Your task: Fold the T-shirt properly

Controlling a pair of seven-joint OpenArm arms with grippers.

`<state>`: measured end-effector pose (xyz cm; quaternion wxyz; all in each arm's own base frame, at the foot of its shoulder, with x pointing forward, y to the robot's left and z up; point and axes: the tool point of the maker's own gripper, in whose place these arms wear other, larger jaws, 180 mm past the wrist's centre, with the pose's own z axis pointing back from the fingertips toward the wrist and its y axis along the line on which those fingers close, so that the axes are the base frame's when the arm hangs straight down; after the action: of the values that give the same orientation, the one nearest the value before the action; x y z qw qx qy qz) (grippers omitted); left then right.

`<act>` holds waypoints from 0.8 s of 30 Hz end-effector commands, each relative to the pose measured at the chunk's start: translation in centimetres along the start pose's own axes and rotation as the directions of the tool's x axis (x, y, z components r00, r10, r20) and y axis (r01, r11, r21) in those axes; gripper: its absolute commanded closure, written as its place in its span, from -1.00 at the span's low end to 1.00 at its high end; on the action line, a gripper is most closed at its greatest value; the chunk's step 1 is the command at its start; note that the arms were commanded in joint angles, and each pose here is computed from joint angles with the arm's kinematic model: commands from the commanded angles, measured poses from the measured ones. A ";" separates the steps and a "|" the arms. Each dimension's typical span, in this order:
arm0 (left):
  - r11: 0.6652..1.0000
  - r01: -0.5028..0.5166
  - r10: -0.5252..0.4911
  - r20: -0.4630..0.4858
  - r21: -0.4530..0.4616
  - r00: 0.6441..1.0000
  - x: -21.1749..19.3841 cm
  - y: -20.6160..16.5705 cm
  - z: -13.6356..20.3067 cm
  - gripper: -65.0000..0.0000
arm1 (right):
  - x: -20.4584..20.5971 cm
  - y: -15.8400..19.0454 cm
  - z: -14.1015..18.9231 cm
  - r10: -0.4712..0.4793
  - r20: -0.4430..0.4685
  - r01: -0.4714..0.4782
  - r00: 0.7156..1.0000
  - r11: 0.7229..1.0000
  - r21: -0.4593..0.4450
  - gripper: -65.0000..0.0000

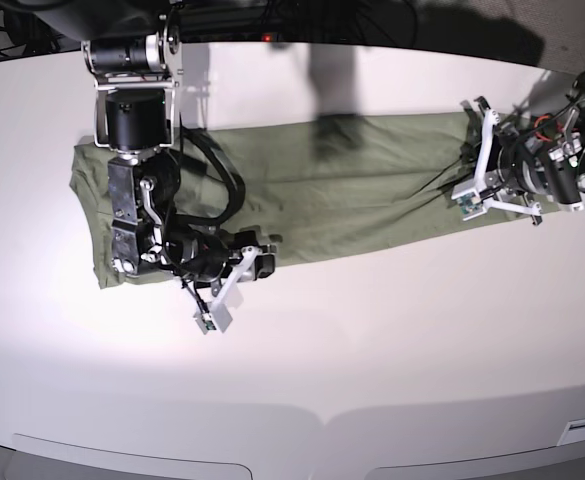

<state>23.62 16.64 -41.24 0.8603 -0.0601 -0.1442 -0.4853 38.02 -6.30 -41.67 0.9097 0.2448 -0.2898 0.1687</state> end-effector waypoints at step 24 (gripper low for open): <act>0.997 0.022 -0.022 -0.003 -0.068 1.000 0.0 -0.6 3.6 1.00 | 2.4 -0.5 0.9 0.021 0.064 -0.021 0.998 1.000 -0.007 0.22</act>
<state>21.71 16.83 -38.70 0.8546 -0.0947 -0.1153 -0.4973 38.09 -7.00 -41.71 0.9112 0.2384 -0.2907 0.1683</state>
